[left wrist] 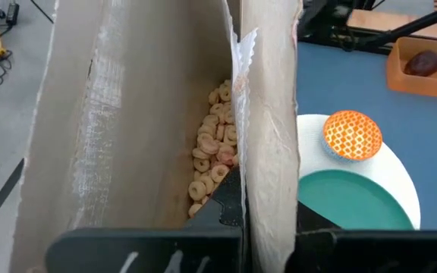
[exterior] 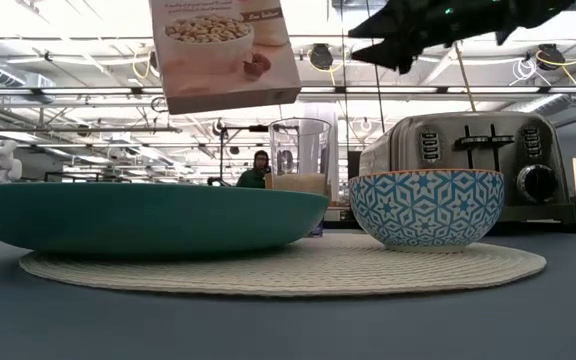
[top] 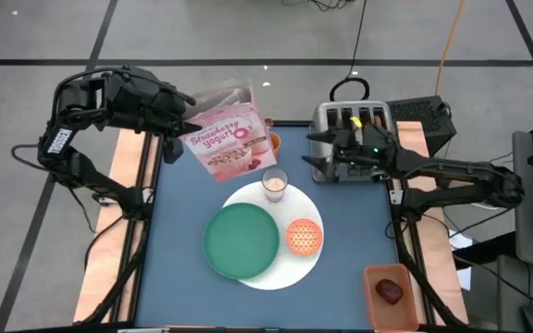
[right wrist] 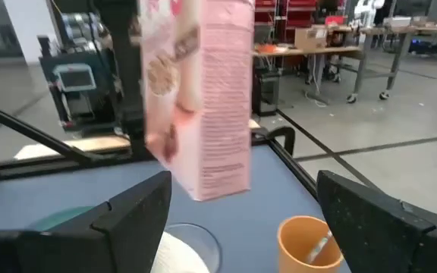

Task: Arrange a breakfast setting
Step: Pour the cereals from the cereal box into the orange bowl

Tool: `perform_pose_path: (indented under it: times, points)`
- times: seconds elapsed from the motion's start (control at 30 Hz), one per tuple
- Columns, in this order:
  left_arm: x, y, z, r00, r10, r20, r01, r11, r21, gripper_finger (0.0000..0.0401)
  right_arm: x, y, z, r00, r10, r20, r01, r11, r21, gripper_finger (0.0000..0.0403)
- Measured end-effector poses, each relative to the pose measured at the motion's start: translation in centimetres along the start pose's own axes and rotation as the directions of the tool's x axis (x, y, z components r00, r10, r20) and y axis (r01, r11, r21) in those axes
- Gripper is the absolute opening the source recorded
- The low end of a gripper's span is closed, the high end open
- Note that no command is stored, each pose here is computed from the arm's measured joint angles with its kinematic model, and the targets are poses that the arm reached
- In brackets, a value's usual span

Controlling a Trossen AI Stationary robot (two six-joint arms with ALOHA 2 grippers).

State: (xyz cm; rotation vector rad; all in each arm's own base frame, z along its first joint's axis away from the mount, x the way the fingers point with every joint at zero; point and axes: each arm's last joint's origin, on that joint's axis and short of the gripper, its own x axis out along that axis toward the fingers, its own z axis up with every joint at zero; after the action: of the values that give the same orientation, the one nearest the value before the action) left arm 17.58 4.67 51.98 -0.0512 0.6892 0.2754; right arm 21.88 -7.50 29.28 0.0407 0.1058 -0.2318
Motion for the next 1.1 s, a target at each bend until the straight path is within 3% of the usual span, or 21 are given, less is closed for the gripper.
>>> perform_pose_path:
  times: [0.3,0.73,1.1]
  points:
    - [0.0,-0.4,0.2,1.000,-0.014,0.022,0.014,1.000,0.011,0.0000,2.6,-1.4,0.5,0.999,-0.006,0.040,0.006,1.000,-0.003,0.0322]
    - [0.0,-0.4,0.2,1.000,-0.015,0.022,0.015,1.000,0.011,0.0000,3.5,-1.6,0.1,0.998,-0.002,0.067,0.004,1.000,-0.025,0.0326]
    - [0.1,-0.4,0.3,0.999,-0.041,0.020,0.040,0.999,0.011,0.0000,3.5,-1.5,0.0,0.998,0.030,0.054,-0.029,0.999,-0.015,0.0397]
